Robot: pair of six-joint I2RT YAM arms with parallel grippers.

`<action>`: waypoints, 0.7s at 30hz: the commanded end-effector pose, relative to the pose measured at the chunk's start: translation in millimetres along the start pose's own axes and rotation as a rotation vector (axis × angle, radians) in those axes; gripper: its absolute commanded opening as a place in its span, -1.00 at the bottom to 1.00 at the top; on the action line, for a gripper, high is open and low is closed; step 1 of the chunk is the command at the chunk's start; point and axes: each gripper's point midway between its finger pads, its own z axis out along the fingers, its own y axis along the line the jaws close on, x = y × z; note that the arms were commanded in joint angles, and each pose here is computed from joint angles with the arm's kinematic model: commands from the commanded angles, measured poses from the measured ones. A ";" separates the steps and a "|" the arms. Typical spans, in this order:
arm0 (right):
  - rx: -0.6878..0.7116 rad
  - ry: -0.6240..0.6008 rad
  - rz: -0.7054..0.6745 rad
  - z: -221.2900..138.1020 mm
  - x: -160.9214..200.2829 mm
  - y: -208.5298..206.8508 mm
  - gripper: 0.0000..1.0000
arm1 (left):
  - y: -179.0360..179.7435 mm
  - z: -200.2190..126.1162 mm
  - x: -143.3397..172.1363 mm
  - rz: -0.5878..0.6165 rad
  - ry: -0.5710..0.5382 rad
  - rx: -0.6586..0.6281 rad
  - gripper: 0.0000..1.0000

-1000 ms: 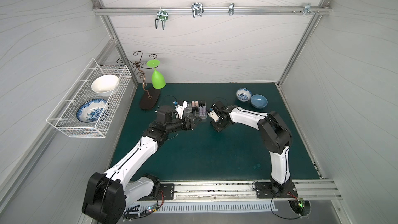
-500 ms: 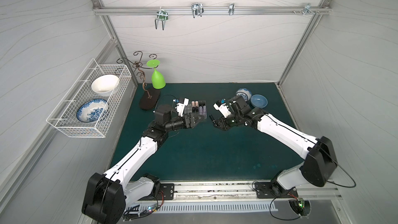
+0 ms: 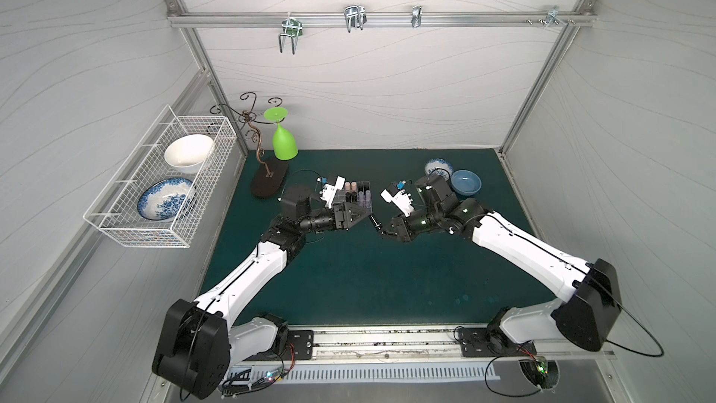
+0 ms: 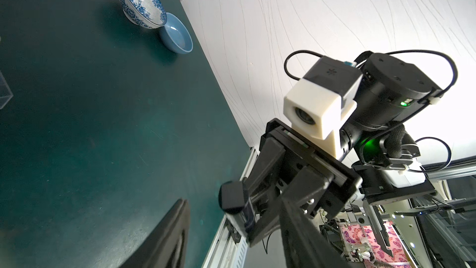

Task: Arrange the lipsticks in the organizer
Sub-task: Pick up the lipstick at the center of the board.

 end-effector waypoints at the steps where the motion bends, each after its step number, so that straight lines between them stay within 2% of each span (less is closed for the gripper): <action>1: -0.045 -0.014 -0.014 -2.1 -9.3 14.6 -0.58 | -23.8 1.8 -13.2 0.079 -0.008 0.057 0.11; 15: -0.036 -0.013 -0.013 -2.6 -8.6 13.7 -0.59 | -27.4 11.9 0.5 0.096 0.066 0.071 -0.01; 21: -0.041 -0.019 -0.015 -3.8 -9.4 15.5 -0.59 | -28.3 15.3 4.4 0.101 0.090 0.074 -0.36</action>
